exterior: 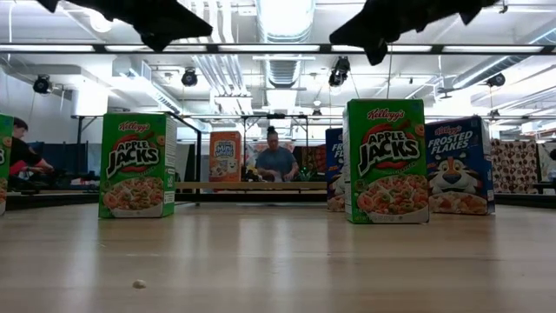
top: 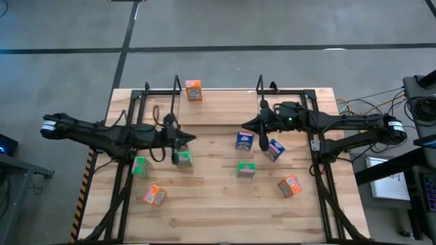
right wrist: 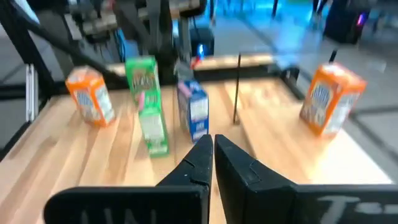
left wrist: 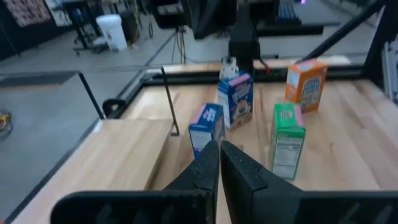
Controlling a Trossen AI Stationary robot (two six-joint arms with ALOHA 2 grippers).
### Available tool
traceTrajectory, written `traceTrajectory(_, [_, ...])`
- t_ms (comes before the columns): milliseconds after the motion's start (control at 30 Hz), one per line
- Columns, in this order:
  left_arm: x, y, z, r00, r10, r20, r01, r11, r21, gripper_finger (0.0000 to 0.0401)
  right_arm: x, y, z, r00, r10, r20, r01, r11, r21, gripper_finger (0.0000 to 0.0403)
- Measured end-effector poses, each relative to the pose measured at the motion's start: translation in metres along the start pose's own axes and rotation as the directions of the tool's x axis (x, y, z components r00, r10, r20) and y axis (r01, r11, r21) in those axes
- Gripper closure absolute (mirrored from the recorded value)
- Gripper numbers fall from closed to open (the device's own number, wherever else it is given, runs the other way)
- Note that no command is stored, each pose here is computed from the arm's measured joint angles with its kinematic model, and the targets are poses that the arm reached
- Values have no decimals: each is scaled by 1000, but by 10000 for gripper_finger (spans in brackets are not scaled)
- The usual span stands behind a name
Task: Stack cereal on shelf
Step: Put the center blue cereal box on the shelf
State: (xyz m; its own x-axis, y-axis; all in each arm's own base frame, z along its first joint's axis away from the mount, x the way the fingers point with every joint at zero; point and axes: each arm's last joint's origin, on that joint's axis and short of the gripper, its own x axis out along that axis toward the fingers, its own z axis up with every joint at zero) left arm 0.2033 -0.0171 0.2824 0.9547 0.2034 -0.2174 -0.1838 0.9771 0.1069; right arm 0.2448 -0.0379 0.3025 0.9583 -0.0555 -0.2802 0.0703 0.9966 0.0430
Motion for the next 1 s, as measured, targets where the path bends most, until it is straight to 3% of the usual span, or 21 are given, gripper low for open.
traceTrajectory(233, [-23, 8, 0, 996, 6, 93, -3, 999, -32, 401, 9, -1, 21, 973, -2, -230, 23, 996, 86, 394])
traceTrajectory(400, [-29, 10, -3, 994, 7, 112, -1, 999, -52, 401, 25, -2, 33, 916, 1, -402, 43, 994, 101, 394])
traceTrajectory(533, [-31, 11, -3, 993, 7, 117, 0, 998, -56, 401, 40, -5, 40, 841, 5, -540, 57, 994, 98, 394])
traceTrajectory(833, [-30, 10, -4, 994, 6, 108, 0, 999, -54, 401, 68, -8, 33, 626, 24, -780, 71, 994, 87, 394])
traceTrajectory(1000, [-30, 10, -4, 994, 6, 108, 0, 999, -54, 401, 81, -10, 25, 575, 30, -818, 52, 996, 73, 387])
